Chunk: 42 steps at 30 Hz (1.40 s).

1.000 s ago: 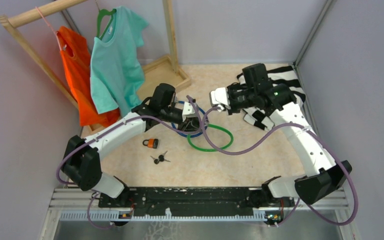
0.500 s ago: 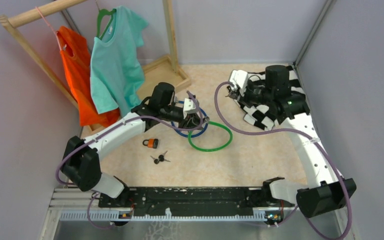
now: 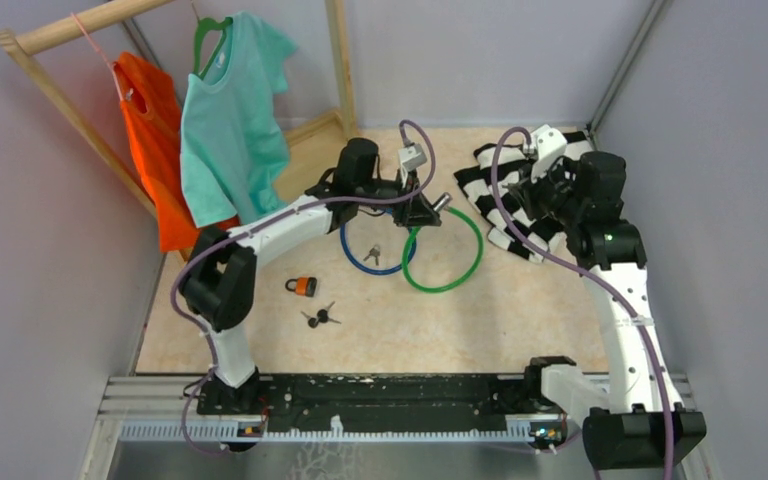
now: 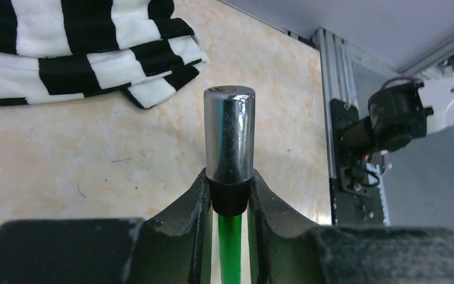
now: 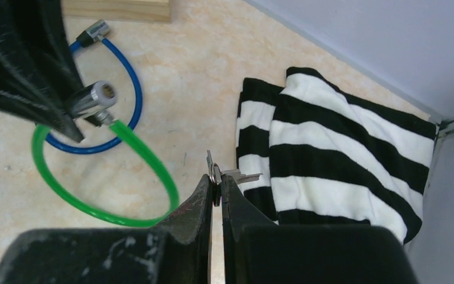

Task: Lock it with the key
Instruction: Place the lock at the center of the board.

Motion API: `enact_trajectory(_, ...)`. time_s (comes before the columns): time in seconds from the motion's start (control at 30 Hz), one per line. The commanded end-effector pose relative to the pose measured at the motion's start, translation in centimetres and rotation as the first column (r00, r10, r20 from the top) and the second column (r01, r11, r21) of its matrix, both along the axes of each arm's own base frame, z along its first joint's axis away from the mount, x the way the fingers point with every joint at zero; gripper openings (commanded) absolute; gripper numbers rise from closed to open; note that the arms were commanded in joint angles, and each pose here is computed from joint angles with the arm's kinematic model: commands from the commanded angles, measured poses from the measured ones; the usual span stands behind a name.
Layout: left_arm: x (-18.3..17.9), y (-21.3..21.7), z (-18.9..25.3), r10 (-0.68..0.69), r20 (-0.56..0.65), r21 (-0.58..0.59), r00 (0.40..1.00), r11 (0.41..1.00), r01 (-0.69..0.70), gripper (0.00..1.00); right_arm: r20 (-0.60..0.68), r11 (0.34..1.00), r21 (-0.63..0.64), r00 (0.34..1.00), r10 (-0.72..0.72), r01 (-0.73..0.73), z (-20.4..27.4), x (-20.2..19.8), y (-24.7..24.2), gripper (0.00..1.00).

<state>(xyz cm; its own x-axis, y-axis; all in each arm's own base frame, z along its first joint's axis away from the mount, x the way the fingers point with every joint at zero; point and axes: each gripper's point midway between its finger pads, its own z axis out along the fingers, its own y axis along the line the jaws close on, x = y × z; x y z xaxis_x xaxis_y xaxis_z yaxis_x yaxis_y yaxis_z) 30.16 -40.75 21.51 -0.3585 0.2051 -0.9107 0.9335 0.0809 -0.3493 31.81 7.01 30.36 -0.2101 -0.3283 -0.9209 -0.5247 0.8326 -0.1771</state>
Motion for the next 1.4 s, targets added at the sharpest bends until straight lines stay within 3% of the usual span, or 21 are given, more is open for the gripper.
enact_trajectory(0.0,2.2,-2.5,1.7,0.009,-0.136,-0.093,0.991,0.995,-0.022,0.01,-0.033,0.999,0.034,0.999,-0.039,0.041,-0.4,-1.3,-0.3,0.0)
enact_trajectory(0.37,6.8,-6.1,-6.4,0.057,-0.401,-0.019,0.914,0.997,-0.071,0.09,-0.182,1.0,0.011,0.983,0.027,-0.026,-5.7,-3.7,0.4,0.0)
enact_trajectory(0.63,6.7,-5.8,-12.5,0.091,-0.468,0.073,0.879,0.995,-0.064,0.26,-0.259,0.997,0.003,0.963,0.078,-0.08,-9.6,-3.7,0.8,0.0)
enact_trajectory(1.0,8.5,-5.7,-14.5,0.149,-0.43,0.146,0.891,0.985,-0.095,0.54,-0.352,0.991,0.033,0.926,0.134,-0.131,-13.3,-4.0,1.6,0.0)
enact_trajectory(1.37,11.0,-3.4,-8.6,0.191,-0.153,0.142,0.969,0.975,-0.17,0.78,-0.339,0.967,0.093,0.905,0.256,-0.239,-14.3,-5.6,3.4,0.0)
